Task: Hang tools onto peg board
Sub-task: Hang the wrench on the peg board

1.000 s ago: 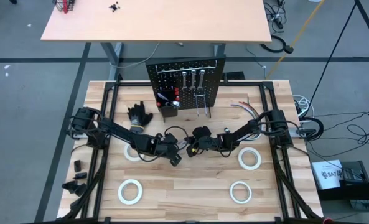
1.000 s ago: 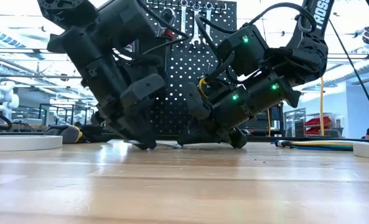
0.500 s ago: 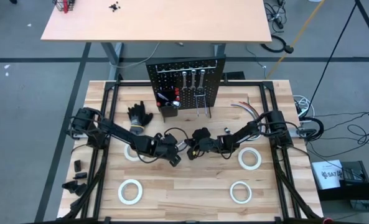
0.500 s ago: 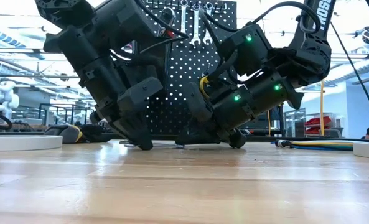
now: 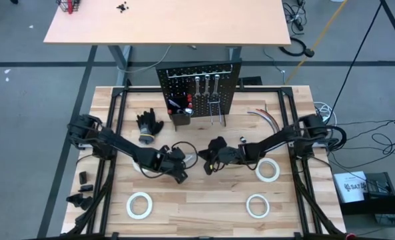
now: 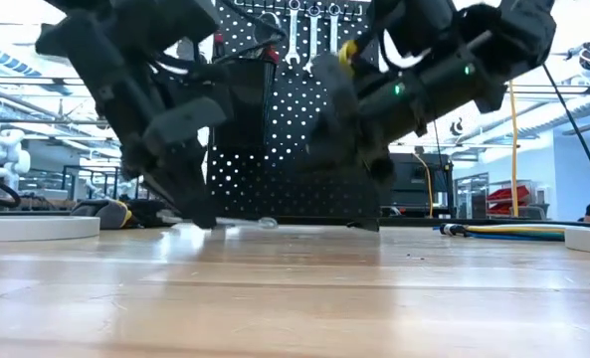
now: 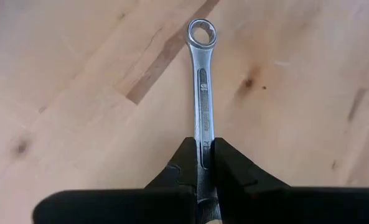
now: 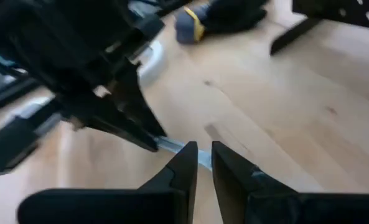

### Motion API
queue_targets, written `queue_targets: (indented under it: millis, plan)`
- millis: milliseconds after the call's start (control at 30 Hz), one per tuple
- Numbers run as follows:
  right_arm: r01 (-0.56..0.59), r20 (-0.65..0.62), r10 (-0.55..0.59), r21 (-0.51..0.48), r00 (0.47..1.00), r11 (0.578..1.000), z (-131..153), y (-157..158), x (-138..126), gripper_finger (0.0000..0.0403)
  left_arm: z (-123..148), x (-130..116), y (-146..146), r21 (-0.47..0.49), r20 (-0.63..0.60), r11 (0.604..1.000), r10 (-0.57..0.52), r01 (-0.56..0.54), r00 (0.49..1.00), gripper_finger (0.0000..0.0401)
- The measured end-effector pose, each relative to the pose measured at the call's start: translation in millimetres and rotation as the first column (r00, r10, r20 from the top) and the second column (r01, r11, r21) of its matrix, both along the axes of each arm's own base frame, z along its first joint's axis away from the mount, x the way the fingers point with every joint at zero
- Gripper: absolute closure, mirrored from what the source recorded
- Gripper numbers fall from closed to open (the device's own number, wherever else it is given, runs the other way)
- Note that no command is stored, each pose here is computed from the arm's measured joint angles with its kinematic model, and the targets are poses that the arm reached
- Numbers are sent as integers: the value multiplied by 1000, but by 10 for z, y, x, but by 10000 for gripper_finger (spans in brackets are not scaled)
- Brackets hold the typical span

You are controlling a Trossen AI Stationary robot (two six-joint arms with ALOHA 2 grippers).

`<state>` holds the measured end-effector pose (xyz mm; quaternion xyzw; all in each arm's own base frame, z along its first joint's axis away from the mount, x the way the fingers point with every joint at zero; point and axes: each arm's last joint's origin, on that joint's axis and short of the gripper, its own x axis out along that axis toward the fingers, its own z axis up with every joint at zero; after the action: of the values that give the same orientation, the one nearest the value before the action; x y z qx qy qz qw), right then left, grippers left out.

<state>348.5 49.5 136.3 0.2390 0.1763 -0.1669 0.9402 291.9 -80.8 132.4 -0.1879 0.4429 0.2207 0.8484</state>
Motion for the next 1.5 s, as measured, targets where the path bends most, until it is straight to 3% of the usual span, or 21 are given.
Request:
queue_targets:
  millis: [433,600,833,1000,1233,1367,1500]
  plan:
    - [-60,157,59,4,986,998,539,62,-102,355,217,-103,-179,57,45,992,-118,115,992,381]
    - [-62,286,54,22,957,998,794,59,-141,347,287,-106,-180,36,85,995,-97,94,992,381]
    - [-128,467,89,53,880,990,1159,59,-235,315,700,-197,-118,123,237,989,-108,81,966,381]
    - [-156,551,81,91,831,984,1277,59,-262,278,1091,-291,-73,244,380,965,-184,94,907,381]
    - [-167,573,41,168,818,972,1292,57,-263,212,1387,-407,-20,400,475,915,-165,-45,864,381]
    - [-163,569,46,155,821,974,1288,57,-262,187,1442,-419,7,415,521,896,-95,-154,848,381]
    - [-154,563,44,150,825,977,1281,55,-261,180,1554,-380,-13,380,621,897,-68,-224,781,381]
